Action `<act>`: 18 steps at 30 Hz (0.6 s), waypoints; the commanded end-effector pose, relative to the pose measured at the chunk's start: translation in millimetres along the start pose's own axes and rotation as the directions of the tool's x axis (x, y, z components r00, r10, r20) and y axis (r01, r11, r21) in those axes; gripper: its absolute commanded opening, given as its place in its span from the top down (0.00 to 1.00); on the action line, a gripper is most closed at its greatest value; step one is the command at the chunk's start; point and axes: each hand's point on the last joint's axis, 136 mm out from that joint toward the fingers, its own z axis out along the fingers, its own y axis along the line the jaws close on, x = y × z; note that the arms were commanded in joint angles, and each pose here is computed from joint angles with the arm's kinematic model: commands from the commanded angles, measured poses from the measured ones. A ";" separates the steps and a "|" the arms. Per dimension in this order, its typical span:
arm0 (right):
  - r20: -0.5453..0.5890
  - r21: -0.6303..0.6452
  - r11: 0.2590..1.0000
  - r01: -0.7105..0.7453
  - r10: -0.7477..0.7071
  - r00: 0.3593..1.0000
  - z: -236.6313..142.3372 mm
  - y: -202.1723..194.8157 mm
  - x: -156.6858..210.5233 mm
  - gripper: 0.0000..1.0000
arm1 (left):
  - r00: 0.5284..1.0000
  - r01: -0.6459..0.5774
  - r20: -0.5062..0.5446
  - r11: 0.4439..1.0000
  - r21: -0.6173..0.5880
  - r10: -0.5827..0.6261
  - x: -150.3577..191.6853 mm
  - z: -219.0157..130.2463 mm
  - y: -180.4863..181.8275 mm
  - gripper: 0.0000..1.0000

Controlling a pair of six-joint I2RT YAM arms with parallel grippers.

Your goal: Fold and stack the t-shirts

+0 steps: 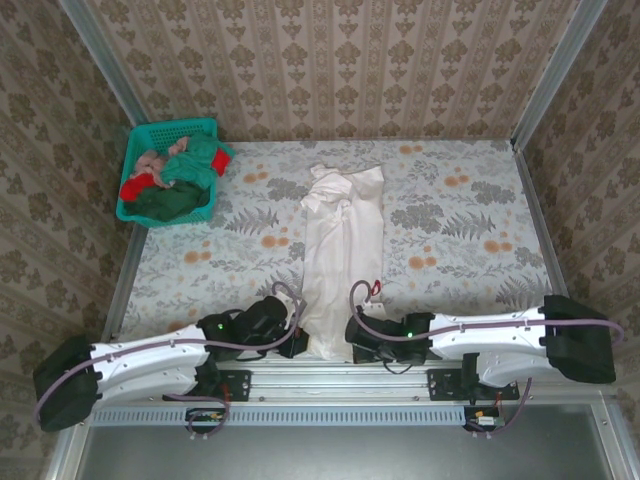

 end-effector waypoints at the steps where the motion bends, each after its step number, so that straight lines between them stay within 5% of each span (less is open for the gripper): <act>1: 0.064 0.023 1.000 0.003 -0.004 0.998 -15.9 -4.2 -17.2 1.00 | 1.000 -0.020 0.023 1.000 0.024 0.019 -14.9 -9.3 -14.2 1.00; 18: 0.254 0.011 0.998 -0.061 0.056 0.966 -68.1 -19.6 -147.2 1.00 | 0.988 0.049 0.150 0.998 -0.026 -0.045 -163.8 -37.3 -1.0 1.00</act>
